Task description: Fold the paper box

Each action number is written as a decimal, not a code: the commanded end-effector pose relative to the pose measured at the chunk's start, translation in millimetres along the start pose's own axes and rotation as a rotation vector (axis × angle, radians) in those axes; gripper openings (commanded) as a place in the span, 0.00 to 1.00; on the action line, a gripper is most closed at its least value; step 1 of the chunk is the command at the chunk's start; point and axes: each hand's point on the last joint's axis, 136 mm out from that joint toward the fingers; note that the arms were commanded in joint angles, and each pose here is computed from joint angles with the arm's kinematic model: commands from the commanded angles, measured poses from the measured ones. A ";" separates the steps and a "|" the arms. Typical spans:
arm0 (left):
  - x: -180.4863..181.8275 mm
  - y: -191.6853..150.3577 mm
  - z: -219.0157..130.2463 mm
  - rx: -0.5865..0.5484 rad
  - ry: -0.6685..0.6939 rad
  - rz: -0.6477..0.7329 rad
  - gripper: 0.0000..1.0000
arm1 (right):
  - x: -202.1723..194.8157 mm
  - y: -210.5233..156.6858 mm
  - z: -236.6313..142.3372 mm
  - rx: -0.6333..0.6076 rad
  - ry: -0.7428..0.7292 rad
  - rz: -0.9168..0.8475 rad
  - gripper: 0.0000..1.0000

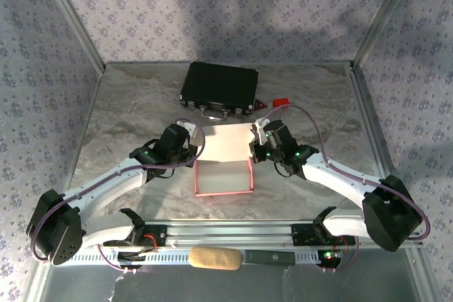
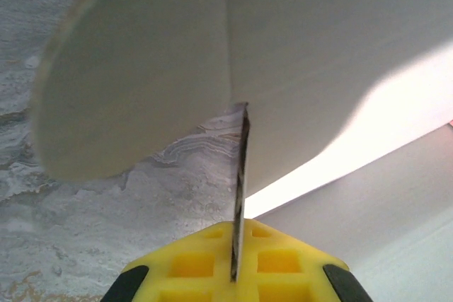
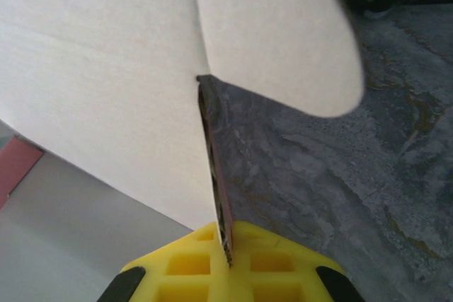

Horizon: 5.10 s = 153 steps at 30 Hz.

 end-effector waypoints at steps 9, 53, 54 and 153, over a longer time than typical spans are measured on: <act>-12.1 61.1 -3.6 -0.213 0.047 -0.197 0.00 | -8.6 42.2 -1.9 -0.154 -0.215 0.256 0.00; -16.3 27.6 -5.6 -0.496 -0.183 -0.205 0.00 | 22.9 -1.5 37.6 -0.321 -0.221 0.314 0.00; -15.1 25.4 -6.9 -0.497 -0.182 -0.205 0.00 | 24.1 -3.9 37.1 -0.315 -0.228 0.306 0.00; -20.3 -24.0 23.5 -0.441 0.118 -0.123 0.00 | -101.3 15.4 41.2 0.137 -0.008 0.691 0.28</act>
Point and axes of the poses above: each hand's point on the last joint's axis, 136 mm out from that joint toward the fingers, its own z axis out along the fingers, its own x axis along the line the jaws close on, y = z × x, and after that the axes turned 6 degrees about -z, right-handed
